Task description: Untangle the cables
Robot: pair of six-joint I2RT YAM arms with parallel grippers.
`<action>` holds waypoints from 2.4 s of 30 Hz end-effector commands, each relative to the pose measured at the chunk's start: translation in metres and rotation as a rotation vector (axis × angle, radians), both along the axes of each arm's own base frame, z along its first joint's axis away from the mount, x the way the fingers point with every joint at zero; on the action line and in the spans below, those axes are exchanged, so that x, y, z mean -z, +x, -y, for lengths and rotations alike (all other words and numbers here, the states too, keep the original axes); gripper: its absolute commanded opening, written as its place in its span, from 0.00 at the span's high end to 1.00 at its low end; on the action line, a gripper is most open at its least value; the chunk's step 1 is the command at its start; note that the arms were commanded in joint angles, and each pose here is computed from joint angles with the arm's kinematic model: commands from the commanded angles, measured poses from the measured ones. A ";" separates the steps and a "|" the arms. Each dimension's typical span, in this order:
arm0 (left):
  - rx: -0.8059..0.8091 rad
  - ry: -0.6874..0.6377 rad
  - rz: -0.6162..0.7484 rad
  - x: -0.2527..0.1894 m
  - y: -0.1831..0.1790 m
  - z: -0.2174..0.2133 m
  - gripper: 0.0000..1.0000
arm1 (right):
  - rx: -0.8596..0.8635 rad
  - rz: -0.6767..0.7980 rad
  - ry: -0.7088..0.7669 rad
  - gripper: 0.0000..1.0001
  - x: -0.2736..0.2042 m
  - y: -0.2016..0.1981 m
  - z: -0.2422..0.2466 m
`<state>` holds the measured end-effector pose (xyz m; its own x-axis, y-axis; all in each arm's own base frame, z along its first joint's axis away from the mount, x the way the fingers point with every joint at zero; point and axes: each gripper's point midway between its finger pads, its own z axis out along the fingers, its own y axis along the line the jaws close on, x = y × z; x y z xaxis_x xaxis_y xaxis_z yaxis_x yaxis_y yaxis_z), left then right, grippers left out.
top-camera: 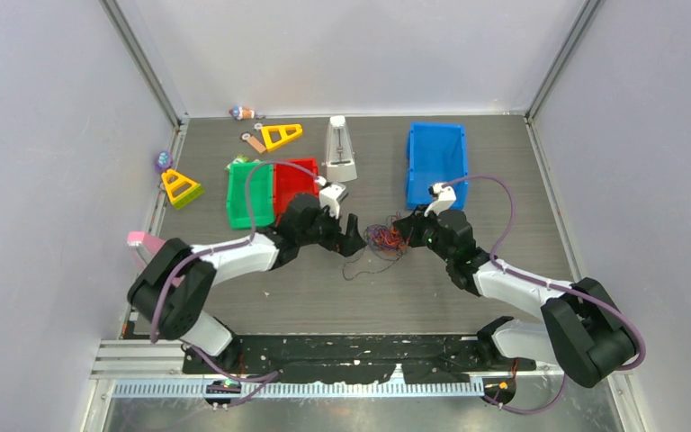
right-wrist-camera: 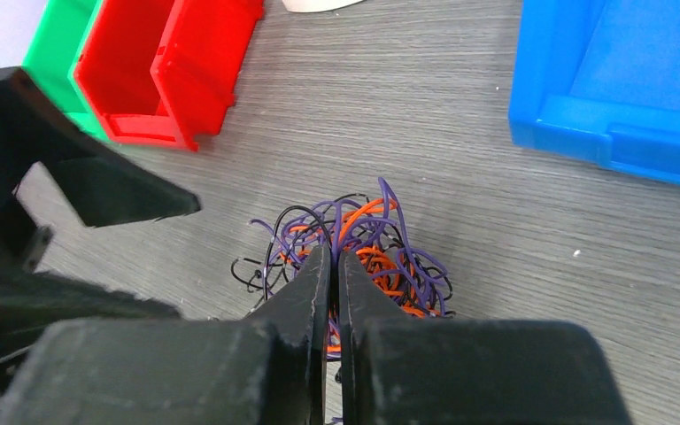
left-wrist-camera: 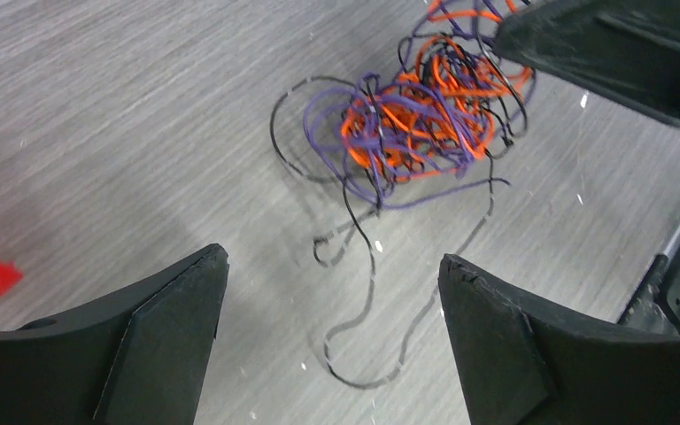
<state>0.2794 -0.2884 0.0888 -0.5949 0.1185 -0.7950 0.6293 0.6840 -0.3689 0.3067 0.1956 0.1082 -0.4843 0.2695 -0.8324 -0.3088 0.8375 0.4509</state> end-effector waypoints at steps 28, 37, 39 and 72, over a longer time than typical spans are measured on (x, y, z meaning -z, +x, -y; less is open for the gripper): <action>-0.319 0.384 0.077 0.009 0.037 -0.066 1.00 | 0.735 -0.032 -0.204 0.94 -0.001 0.008 0.133; -0.781 0.192 0.283 -0.065 0.038 -0.179 1.00 | 1.038 0.078 -0.128 0.95 -0.023 -0.025 0.194; -0.863 0.179 0.303 -0.085 0.032 -0.201 1.00 | 1.068 0.092 -0.128 0.95 -0.025 -0.029 0.201; -0.856 -0.068 0.384 -0.268 0.055 -0.214 1.00 | 0.519 0.176 -0.077 0.95 -0.038 -0.003 0.116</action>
<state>0.3241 -0.0758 0.3202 -0.2240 -0.3079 -0.9247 -0.0057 0.9492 -0.3147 0.2950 0.0679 0.1264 -0.2042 0.3580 -0.9111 0.1606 0.9304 0.3295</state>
